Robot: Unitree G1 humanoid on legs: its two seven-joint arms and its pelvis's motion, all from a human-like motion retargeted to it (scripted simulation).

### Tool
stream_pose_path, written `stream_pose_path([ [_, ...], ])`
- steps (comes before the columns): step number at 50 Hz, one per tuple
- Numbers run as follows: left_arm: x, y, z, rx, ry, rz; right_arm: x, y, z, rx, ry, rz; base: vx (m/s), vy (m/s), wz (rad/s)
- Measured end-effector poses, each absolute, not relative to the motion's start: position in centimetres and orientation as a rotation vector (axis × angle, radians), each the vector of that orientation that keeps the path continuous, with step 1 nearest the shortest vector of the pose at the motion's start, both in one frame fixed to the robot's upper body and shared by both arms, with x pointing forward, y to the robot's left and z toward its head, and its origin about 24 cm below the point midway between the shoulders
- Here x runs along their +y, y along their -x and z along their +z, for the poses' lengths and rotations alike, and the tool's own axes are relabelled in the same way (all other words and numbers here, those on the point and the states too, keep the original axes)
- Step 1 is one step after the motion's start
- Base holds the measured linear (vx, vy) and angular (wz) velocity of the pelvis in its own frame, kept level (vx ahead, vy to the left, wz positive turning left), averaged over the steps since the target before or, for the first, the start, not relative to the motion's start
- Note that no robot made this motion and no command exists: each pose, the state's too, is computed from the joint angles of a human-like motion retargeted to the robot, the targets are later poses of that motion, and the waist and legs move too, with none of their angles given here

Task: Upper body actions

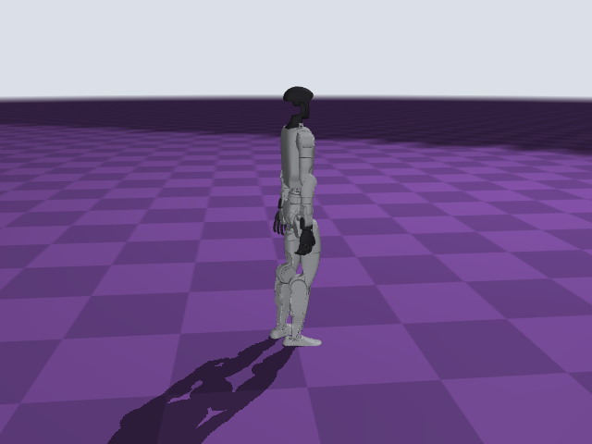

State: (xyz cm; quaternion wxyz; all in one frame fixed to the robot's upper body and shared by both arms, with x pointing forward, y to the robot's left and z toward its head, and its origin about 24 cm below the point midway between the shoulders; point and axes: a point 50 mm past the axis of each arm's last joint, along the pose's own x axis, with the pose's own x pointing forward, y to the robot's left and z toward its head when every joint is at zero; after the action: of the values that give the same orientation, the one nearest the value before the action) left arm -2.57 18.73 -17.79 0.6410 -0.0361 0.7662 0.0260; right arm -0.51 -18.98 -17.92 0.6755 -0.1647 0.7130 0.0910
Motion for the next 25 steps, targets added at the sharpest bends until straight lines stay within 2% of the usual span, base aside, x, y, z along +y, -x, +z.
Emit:
stream_pose_path([
  [25, 20.1, -0.2, -17.8, 1.665, 0.019, 0.044, -18.5, 0.4, -18.0, 1.591, 0.396, 0.239, -0.04, -0.04, 0.09],
])
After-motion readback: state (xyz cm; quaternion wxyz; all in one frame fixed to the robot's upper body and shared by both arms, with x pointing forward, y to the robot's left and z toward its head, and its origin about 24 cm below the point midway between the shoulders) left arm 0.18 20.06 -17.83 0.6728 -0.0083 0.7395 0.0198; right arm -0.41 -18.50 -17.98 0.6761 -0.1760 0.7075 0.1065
